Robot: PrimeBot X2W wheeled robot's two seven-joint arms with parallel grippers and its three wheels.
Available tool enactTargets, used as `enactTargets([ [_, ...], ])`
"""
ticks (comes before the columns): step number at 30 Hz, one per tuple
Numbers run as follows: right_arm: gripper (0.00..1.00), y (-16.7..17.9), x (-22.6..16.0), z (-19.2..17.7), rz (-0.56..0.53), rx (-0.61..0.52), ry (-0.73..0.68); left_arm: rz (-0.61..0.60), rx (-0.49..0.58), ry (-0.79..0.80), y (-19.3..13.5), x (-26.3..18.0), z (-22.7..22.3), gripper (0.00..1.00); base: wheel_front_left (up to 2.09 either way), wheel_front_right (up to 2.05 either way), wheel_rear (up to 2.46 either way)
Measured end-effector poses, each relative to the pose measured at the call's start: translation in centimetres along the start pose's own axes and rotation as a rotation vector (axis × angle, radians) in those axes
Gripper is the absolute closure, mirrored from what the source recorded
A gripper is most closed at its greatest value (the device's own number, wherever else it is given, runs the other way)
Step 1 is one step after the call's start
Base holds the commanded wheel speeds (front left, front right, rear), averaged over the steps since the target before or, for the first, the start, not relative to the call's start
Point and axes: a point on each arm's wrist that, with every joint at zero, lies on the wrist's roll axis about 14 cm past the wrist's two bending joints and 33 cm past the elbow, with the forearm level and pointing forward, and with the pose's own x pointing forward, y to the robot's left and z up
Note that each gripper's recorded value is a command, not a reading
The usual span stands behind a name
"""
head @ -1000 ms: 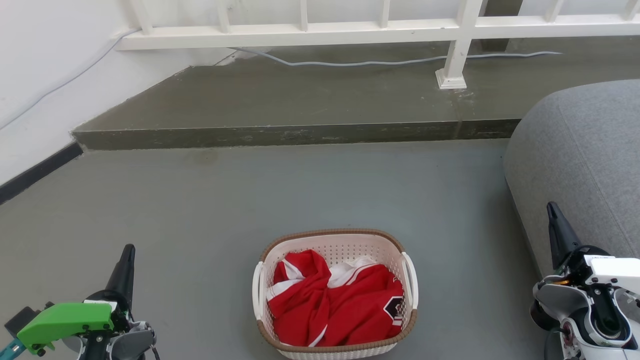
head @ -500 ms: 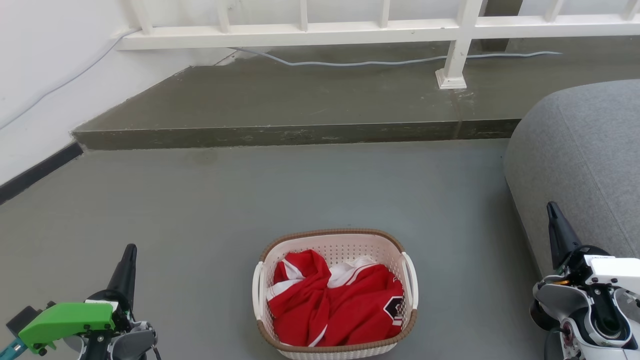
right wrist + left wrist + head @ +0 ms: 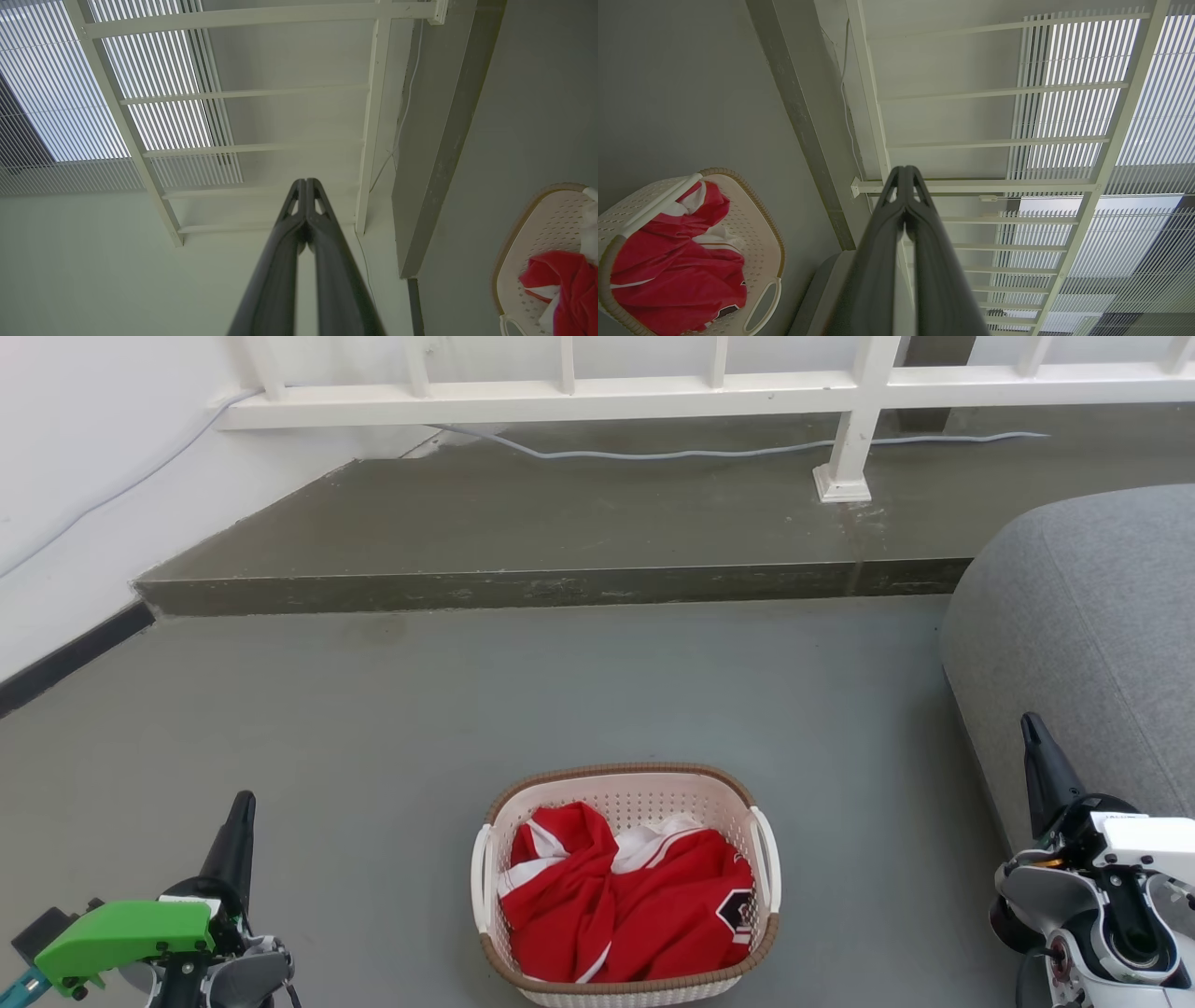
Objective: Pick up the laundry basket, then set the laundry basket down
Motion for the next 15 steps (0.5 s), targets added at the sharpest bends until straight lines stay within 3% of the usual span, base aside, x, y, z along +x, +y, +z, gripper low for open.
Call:
enactTargets([
  [15, 1.00, 0.00, 0.00, 0.01, 0.000, 0.001, 0.000, -0.001, -0.002, -0.001, -0.01, 0.01, -0.02, 1.00, 0.00, 0.00, 0.00],
])
